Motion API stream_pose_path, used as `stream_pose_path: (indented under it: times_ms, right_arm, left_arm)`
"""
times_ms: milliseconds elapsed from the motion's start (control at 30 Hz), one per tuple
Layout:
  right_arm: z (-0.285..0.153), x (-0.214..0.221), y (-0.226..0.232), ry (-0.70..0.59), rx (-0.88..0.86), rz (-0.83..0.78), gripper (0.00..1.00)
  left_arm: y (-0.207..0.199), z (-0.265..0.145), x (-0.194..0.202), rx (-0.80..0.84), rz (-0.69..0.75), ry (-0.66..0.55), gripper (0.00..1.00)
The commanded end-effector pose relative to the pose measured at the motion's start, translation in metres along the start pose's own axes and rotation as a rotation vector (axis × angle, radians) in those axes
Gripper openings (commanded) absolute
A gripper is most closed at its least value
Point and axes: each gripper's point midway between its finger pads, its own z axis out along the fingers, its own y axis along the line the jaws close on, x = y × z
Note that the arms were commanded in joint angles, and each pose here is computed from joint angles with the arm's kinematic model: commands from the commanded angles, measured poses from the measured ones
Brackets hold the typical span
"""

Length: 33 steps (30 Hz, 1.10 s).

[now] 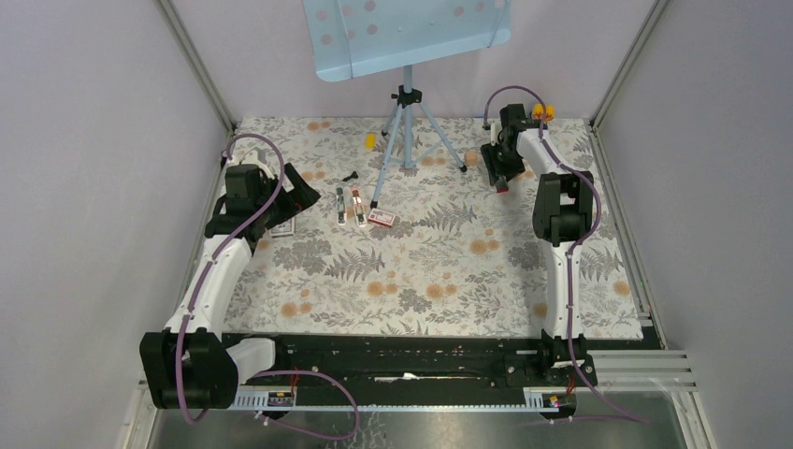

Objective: Unload the staples from the stapler

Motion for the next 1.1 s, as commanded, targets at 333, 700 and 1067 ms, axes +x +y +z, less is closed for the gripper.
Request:
stream_pose_path:
  times_ms: [333,700,1067]
  right_arm:
    - [-0.013,0.052,0.062,0.114,-0.056,-0.078,0.47]
    - [-0.037,0.099,0.160,0.144,-0.155,-0.226,0.46]
    - [-0.055,0.154,0.250,0.170,-0.270,-0.485,0.49]
  left_arm:
    - [-0.013,0.003,-0.012,0.064,0.022,-0.031,0.99]
    - [-0.013,0.000,-0.011,0.070,0.023,-0.042,0.99]
    - [-0.008,0.001,-0.010,0.045,0.025,-0.051,0.99]
